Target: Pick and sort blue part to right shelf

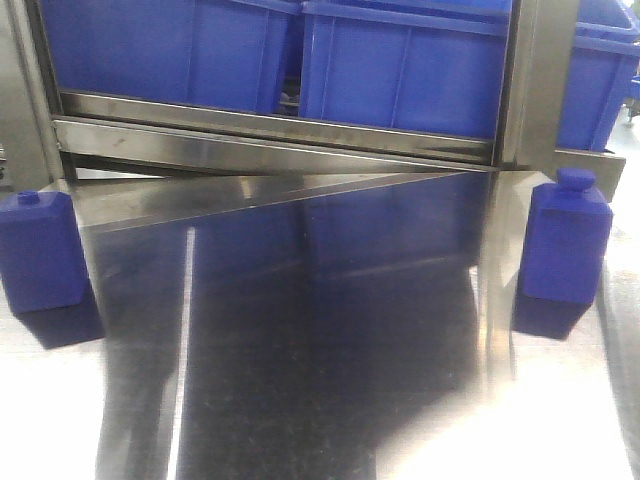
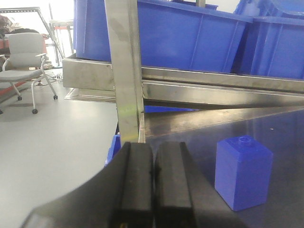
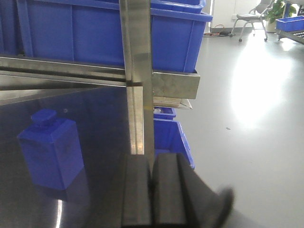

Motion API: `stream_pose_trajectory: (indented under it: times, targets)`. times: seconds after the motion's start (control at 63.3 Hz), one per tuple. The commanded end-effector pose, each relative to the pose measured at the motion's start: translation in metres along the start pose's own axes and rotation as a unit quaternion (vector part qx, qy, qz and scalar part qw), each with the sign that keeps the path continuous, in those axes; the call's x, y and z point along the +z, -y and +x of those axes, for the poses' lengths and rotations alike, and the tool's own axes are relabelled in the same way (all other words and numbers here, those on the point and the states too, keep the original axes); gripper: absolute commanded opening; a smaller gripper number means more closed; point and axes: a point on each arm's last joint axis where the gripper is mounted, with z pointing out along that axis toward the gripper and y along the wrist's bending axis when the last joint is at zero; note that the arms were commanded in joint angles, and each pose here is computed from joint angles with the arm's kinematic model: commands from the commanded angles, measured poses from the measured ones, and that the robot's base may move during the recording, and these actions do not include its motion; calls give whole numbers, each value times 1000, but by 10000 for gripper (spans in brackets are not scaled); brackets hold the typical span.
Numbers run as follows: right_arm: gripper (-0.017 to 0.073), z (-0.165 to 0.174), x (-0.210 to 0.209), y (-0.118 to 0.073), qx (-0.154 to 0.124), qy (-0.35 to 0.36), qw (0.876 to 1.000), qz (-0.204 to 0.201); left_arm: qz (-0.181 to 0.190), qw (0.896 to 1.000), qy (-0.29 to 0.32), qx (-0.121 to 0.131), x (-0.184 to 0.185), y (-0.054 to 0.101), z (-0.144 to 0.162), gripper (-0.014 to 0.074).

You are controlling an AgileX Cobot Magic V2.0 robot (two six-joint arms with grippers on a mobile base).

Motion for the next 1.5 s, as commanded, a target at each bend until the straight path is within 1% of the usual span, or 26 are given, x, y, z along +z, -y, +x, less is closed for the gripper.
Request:
stream_pose_trajectory:
  times: [0.0, 0.237, 0.458, 0.6, 0.663, 0.711, 0.726, 0.805, 0.884, 0.979, 0.995, 1.026, 1.09, 1.184, 1.216, 1.248, 1.263, 1.279, 1.295, 1.342, 1.406, 1.453, 1.469, 1.484]
  targets:
    - [31, -17, -4, -1, -1, 65, 998, -1, -6, 999, 43, -5, -1, -1, -1, 125]
    - [31, -17, -4, -1, -1, 65, 998, -1, -6, 999, 47, -6, -1, -1, -2, 125]
    - [31, -17, -4, -1, -1, 65, 998, -1, -11, 996, 84, -6, -2, -2, -9, 125]
    - [31, -17, -4, -1, -1, 65, 998, -1, -16, 992, 122, -6, -4, -3, -16, 125]
    - [31, -17, -4, -1, -1, 65, 998, -1, -20, 989, 147, -18, -5, -4, -21, 125]
    - [31, -17, -4, -1, -2, 66, 998, -1, -23, 984, 170, -36, -7, -5, -29, 125]
    - [31, -17, -4, -1, -2, 66, 998, -1, -23, 984, 174, -39, -7, -5, -32, 125]
    - [31, -17, -4, -1, -2, 66, 998, -1, -18, 982, 184, -38, -11, -5, -54, 125]
    - [31, -17, -4, -1, -2, 65, 998, -1, -7, 988, 154, -27, -13, -2, -78, 128]
    - [31, -17, -4, -1, -2, 65, 998, -1, 6, 993, 116, -24, -16, 0, -112, 148]
    - [31, -17, -4, -1, -2, 65, 998, -1, 10, 995, 100, -24, -16, 1, -118, 156]
    - [31, -17, -4, -1, -2, 65, 998, -1, 12, 996, 89, -23, -14, 1, -127, 184]
    - [31, -17, -4, -1, -2, 65, 998, -1, 19, 998, 54, -22, -11, 3, -145, 267]
    - [31, -17, -4, -1, -2, 65, 998, -1, 34, 999, -1, -35, -2, 5, -160, 399]
    - [31, -17, -4, -1, -2, 65, 998, -1, 42, 998, -32, -43, 4, 7, -162, 450]
    - [31, -17, -4, -1, -2, 65, 998, -1, 50, 996, -55, -54, 9, 9, -164, 482]
    - [31, -17, -4, -1, -2, 65, 998, -1, 53, 995, -65, -56, 11, 9, -164, 492]
    - [31, -17, -4, -1, -2, 65, 998, -1, 59, 993, -79, -66, 14, 10, -165, 506]
    - [31, -17, -4, -1, -2, 65, 998, -1, 61, 992, -85, -68, 15, 11, -165, 513]
    - [31, -17, -4, -1, -2, 65, 998, -1, 73, 987, -111, -87, 23, 14, -165, 535]
    - [31, -17, -4, -1, -2, 65, 998, -1, 93, 978, -145, -120, 34, 18, -164, 561]
    - [31, -17, -4, -1, -2, 65, 998, -1, 109, 968, -170, -147, 43, 22, -162, 583]
    - [31, -17, -4, -1, -2, 65, 998, -1, 112, 966, -178, -151, 46, 23, -161, 591]
    - [31, -17, -4, -1, -2, 65, 998, -1, 119, 961, -188, -164, 50, 25, -160, 605]
